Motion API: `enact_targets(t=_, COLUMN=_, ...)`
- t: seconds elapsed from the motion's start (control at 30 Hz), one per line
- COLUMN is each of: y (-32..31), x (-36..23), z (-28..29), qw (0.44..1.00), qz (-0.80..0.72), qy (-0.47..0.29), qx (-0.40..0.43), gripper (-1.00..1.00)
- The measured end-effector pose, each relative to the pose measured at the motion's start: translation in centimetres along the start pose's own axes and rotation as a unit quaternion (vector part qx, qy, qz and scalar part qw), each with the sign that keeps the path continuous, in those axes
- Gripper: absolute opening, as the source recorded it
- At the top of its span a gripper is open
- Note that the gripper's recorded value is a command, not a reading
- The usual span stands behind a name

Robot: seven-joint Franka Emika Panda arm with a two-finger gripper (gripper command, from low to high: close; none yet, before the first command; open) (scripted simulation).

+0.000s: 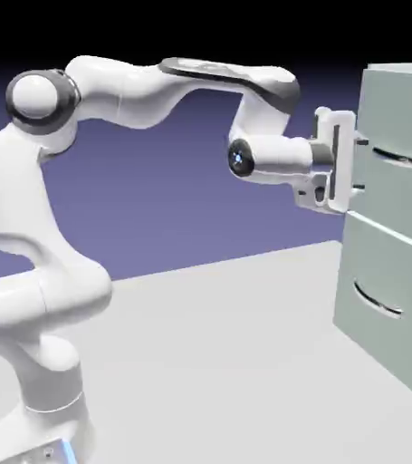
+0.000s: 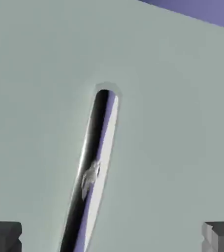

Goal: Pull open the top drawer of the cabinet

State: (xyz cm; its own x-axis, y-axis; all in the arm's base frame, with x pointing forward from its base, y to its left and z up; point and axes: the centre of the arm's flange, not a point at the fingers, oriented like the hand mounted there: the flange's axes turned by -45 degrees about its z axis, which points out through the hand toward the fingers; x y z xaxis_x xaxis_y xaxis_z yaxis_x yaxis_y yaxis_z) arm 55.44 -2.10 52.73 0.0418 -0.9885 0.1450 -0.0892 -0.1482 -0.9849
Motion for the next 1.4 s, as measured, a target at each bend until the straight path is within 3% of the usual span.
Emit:
enact_targets(t=0.17, y=0.3, x=-0.5, z=2.3, qw=0.996, qz=0.070, qy=0.016, qx=0.044, gripper=0.00)
enact_targets(t=0.5, y=-0.2, x=-0.3, z=7.4, qw=0.996, qz=0.074, qy=0.017, qx=0.046, gripper=0.00)
enact_targets(t=0.53, y=-0.2, x=-0.3, z=7.4, qw=0.996, qz=0.074, qy=0.017, qx=0.046, gripper=-1.00)
enact_targets(t=1.03, y=0.6, x=-0.6, z=-1.0, qw=0.996, qz=0.073, qy=0.017, qx=0.046, gripper=-1.00)
enact_targets(t=1.4, y=1.5, x=-1.0, z=-11.3, qw=0.996, qz=0.075, qy=0.018, qx=0.047, gripper=-1.00)
